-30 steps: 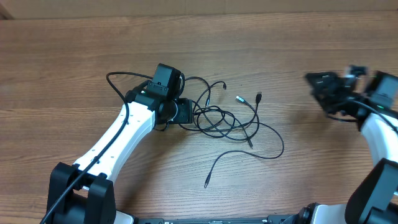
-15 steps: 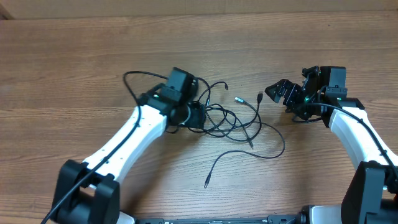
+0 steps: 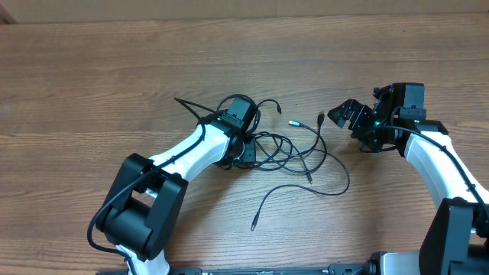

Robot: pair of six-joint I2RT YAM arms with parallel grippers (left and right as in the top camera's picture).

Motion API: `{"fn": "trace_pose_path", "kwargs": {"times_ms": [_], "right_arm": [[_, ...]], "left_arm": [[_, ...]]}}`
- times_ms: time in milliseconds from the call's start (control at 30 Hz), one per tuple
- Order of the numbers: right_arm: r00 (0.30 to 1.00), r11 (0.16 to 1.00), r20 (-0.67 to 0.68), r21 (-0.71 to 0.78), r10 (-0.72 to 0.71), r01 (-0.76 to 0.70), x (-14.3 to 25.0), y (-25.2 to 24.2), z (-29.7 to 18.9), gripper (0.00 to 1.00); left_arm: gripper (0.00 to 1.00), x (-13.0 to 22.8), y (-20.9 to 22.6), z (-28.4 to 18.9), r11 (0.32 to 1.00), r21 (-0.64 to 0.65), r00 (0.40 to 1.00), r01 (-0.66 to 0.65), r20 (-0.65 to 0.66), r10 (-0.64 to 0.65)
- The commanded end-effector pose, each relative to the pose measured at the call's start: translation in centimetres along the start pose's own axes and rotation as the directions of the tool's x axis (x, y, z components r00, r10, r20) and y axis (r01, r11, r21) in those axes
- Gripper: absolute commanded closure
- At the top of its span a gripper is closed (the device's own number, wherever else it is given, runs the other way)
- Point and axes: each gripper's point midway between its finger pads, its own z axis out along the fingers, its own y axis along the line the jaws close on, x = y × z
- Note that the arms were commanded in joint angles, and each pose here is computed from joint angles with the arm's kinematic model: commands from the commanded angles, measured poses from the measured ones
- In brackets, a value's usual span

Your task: Untangle cables

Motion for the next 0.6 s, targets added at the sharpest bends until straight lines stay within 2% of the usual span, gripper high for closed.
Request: {"fn": "trace_pose_path", "kwargs": {"times_ms": [0, 133, 300, 367, 467, 567], "right_arm": [[1.0, 1.0, 0.005, 0.001, 0.001, -0.001, 0.0, 0.3, -0.5, 0.0], [0.997, 0.999, -0.078, -0.032, 0.02, -0.022, 1.8, 0.6, -0.5, 0.02], [0.973, 0.966, -0.19, -0.246, -0.129, 0.08, 4.7, 3.8, -1.6, 0.01], [0.959, 0.911, -0.193, -0.395, -0.206, 0.116, 5.5, 6.2, -2.8, 0.01], [0.953, 0.837, -0.175, -0.534, -0.248, 0.12, 5.8, 8.9, -4.7, 0.01], [0.942, 0.729, -0.133, -0.669, -0.308, 0.144, 6.2, 11.7, -7.3, 0.01]], "left_arm": [[0.96, 0.7, 0.7, 1.2, 0.999, -0.031, 0.999, 0.031, -0.027, -0.032], [0.96, 0.3, 0.9, 0.2, 0.999, -0.029, 1.0, -0.02, -0.023, 0.019], [0.96, -0.4, 1.6, -3.3, 1.0, -0.025, 1.0, -0.014, 0.004, 0.014], [0.96, -1.0, 1.6, -5.1, 1.0, -0.006, 0.999, -0.006, 0.045, 0.006], [0.96, -2.1, 0.9, -7.7, 0.999, 0.035, 0.992, -0.017, 0.126, 0.013], [0.96, -3.1, -0.5, -9.8, 0.99, 0.095, 0.975, -0.104, 0.205, 0.083]]}}
